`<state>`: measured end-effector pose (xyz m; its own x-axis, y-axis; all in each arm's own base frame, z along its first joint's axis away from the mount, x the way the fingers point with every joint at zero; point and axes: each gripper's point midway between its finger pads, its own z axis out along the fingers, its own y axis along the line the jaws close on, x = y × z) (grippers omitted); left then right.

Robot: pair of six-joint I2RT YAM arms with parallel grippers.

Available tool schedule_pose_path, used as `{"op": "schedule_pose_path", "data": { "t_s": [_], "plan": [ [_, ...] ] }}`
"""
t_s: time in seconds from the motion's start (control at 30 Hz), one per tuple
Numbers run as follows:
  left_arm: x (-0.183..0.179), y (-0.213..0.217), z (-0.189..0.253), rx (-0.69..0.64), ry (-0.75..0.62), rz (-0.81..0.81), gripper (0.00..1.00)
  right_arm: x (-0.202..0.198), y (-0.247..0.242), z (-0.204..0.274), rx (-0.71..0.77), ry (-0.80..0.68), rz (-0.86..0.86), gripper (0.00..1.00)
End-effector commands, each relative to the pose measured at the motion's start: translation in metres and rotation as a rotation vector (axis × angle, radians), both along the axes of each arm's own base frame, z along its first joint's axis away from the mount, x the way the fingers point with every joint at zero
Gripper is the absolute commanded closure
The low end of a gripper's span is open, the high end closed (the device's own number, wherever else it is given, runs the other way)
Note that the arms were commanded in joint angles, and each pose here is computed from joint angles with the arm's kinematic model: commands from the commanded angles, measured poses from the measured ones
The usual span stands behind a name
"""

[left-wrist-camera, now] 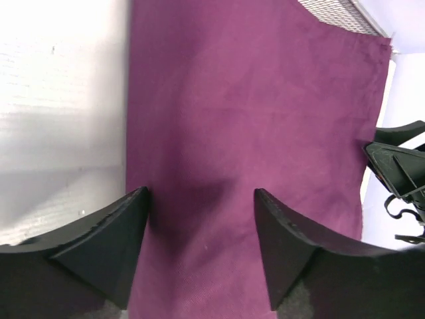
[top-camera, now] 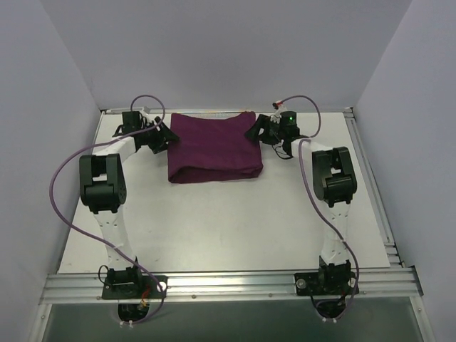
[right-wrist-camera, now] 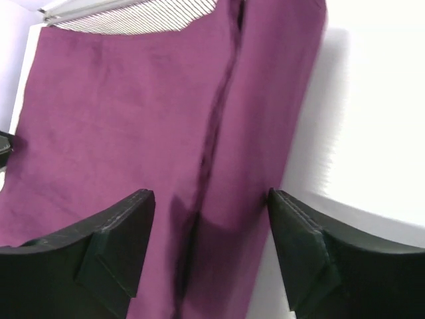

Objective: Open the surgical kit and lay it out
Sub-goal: Move the surgical kit at the center of the board.

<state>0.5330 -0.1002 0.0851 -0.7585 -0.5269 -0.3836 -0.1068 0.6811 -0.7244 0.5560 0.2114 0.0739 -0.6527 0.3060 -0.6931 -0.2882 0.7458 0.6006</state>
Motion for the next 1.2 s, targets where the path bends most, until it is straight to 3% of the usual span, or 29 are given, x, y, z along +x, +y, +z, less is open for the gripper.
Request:
{"op": "schedule_pose_path", "data": {
  "t_s": [0.0,0.13,0.27,0.47,0.83,1.03,1.07,1.13,1.17],
  "plan": [
    [0.007,-0.008,0.005,-0.019,0.005,-0.026,0.31,0.0,0.009,0.009,0.027,0.002,0.029,0.33],
    [0.004,-0.029,-0.001,-0.019,0.029,-0.074,0.41,-0.002,0.008,0.009,0.026,0.003,0.031,0.44],
    [0.001,-0.044,-0.003,-0.02,0.04,-0.102,0.54,-0.007,0.011,0.009,0.038,0.008,0.054,0.63],
    [-0.009,-0.072,-0.005,-0.019,0.061,-0.157,0.69,-0.018,0.009,0.006,0.043,0.022,0.057,0.74],
    [-0.045,-0.091,-0.008,-0.033,0.105,-0.174,0.73,-0.064,-0.015,0.011,0.027,0.038,0.019,0.76],
    [-0.057,-0.094,-0.004,-0.035,0.097,-0.167,0.74,-0.064,-0.025,0.014,0.017,0.037,0.006,0.76],
    [-0.056,-0.093,-0.002,-0.035,0.092,-0.167,0.72,-0.064,-0.025,0.014,0.016,0.037,0.008,0.74],
    [-0.053,-0.089,0.002,-0.007,0.101,-0.171,0.58,-0.061,-0.03,0.016,-0.001,0.027,-0.011,0.69],
    [-0.053,-0.087,0.002,0.005,0.105,-0.169,0.5,-0.059,-0.033,0.016,-0.011,0.03,-0.021,0.59]
  ]
}}
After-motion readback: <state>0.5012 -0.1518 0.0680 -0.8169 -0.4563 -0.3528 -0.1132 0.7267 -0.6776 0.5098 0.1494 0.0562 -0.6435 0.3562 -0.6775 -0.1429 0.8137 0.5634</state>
